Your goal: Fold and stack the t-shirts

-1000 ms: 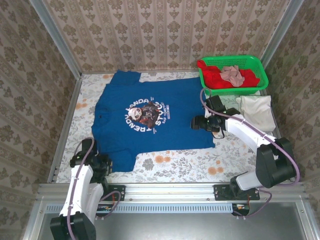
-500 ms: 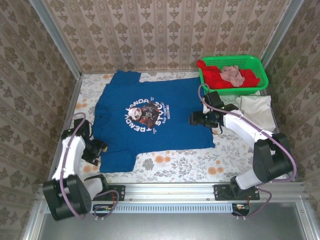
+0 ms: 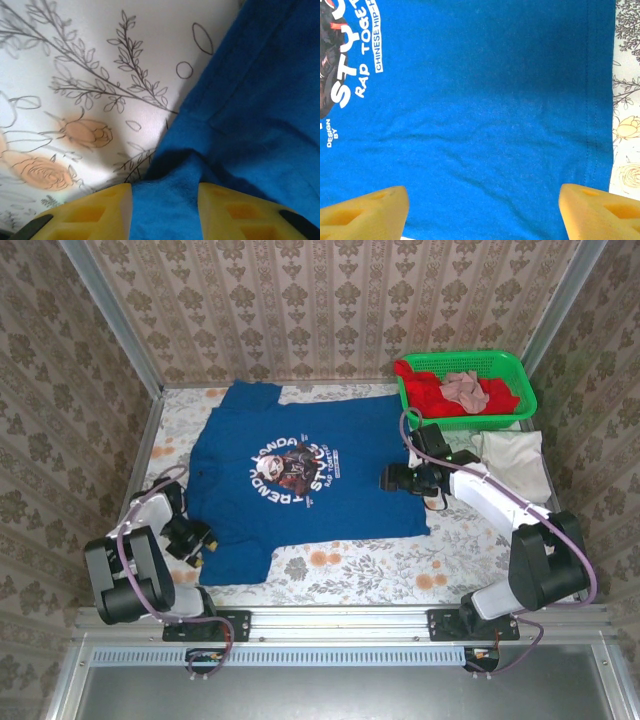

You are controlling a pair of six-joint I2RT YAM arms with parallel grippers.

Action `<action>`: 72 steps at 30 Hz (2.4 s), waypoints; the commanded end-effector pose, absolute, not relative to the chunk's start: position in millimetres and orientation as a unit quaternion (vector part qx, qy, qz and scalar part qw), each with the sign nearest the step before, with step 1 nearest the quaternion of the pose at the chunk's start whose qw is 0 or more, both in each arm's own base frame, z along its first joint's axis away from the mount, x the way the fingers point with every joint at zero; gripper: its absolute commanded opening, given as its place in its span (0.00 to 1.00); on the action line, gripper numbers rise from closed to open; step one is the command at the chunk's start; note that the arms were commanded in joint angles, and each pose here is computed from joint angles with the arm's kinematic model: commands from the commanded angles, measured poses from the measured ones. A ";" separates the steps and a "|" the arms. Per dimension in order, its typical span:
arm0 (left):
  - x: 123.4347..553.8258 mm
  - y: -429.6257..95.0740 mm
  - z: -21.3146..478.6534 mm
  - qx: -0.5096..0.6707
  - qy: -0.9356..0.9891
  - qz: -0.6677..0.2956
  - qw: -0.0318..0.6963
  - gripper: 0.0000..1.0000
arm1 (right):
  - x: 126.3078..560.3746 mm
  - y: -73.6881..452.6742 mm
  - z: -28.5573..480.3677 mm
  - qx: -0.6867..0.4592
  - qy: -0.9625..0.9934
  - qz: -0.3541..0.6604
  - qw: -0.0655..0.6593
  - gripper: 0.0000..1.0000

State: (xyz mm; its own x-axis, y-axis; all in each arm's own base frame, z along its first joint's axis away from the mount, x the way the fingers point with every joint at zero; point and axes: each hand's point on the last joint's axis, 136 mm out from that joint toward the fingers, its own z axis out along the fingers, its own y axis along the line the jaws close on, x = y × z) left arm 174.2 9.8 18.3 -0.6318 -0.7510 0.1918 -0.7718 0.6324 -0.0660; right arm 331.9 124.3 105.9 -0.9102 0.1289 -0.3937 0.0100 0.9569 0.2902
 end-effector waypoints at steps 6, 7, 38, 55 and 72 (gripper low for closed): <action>160.2 9.5 1.7 0.415 -0.902 0.060 0.099 0.32 | 325.5 115.8 107.0 0.057 0.967 0.134 0.211 0.80; 159.7 9.4 1.9 0.418 -0.901 0.060 0.100 0.31 | 325.4 115.7 107.4 0.059 0.966 0.135 0.212 0.80; 146.1 3.5 -14.5 0.470 -0.872 0.067 0.118 0.19 | 335.9 119.2 103.7 0.088 0.962 0.143 0.218 0.79; 133.5 -2.9 21.2 0.508 -0.855 0.084 0.056 0.00 | 259.9 50.2 64.6 0.258 0.957 0.048 0.126 0.65; 140.1 0.6 25.3 0.509 -0.856 0.083 0.033 0.00 | 236.0 59.7 13.3 0.288 0.954 0.077 0.019 0.48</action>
